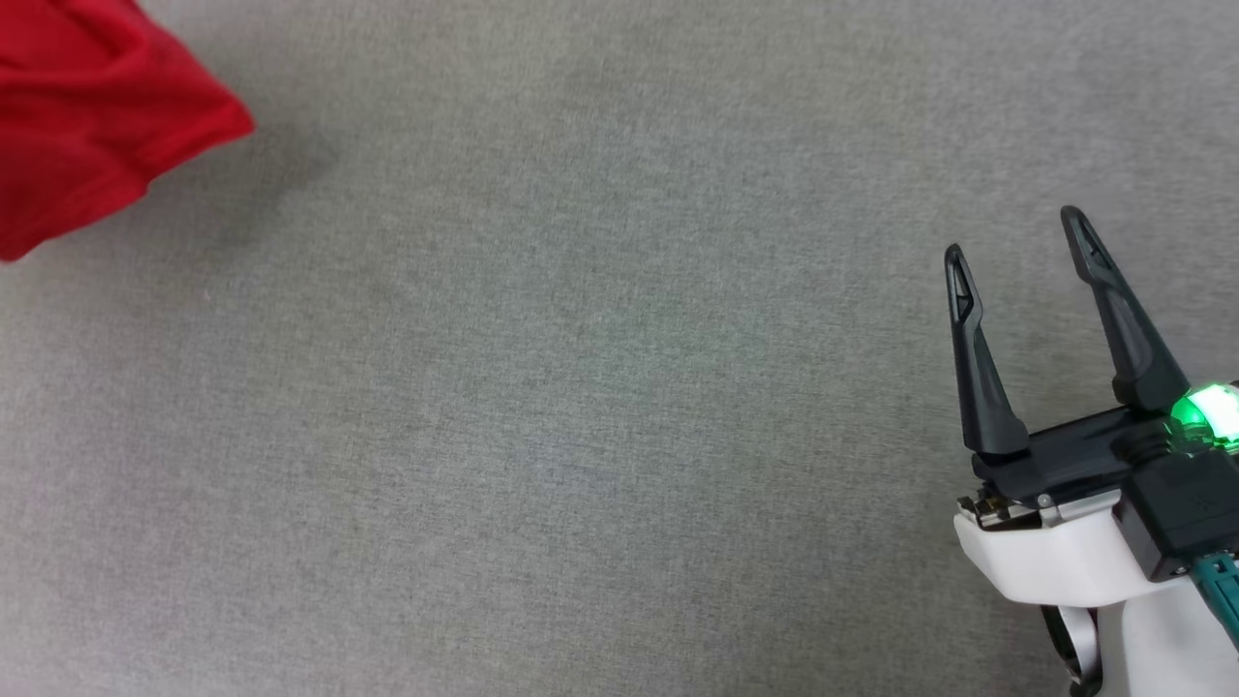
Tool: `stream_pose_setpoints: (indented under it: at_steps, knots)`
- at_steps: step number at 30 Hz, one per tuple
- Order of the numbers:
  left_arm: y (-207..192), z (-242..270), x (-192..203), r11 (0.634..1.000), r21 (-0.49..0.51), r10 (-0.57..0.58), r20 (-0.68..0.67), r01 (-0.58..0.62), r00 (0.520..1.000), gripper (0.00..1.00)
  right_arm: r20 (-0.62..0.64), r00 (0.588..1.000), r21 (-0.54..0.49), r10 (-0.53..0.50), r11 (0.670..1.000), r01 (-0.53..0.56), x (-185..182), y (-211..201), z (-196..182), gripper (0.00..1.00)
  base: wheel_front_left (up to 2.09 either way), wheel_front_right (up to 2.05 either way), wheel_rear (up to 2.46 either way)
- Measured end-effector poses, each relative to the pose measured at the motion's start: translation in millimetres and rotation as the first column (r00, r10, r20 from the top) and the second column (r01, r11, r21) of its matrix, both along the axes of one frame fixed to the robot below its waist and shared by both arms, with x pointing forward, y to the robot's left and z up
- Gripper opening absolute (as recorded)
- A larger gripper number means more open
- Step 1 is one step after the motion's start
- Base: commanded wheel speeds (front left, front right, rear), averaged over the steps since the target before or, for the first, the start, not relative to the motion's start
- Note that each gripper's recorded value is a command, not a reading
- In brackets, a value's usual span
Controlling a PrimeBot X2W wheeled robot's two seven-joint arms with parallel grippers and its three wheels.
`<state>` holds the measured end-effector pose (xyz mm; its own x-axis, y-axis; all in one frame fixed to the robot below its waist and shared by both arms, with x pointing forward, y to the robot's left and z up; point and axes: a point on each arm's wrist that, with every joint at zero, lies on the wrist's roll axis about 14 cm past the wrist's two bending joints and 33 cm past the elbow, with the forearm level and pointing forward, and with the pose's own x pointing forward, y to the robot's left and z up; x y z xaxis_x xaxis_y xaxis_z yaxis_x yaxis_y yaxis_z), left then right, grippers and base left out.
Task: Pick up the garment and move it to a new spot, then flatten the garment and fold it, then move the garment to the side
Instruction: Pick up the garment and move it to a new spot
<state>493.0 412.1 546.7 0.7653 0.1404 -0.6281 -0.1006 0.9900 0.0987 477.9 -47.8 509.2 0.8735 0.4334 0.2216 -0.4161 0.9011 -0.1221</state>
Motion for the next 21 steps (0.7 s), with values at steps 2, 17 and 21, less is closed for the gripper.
stream_pose_setpoints:
  at_steps: [2,17,21]
  knots:
    - [-15.8,18.3,7.7,0.998,0.025,-0.061,0.035,0.060,0.998,0.00,0.011,1.000,0.006,-0.006,1.000,0.006,-3.2,-1.8,7.8,1.00,0.00,0.00,0.00]
    - [-203.3,107.6,66.0,0.828,0.155,-0.561,0.220,0.540,0.798,0.00,0.053,0.986,0.047,-0.159,0.987,0.156,-28.3,-61.1,47.5,1.00,0.00,0.00,0.00]
    - [-266.5,116.4,68.3,0.734,0.166,-0.677,0.252,0.658,0.692,0.00,0.061,0.974,0.047,-0.217,0.976,0.214,-38.2,-83.0,54.8,1.00,0.00,0.00,0.00]
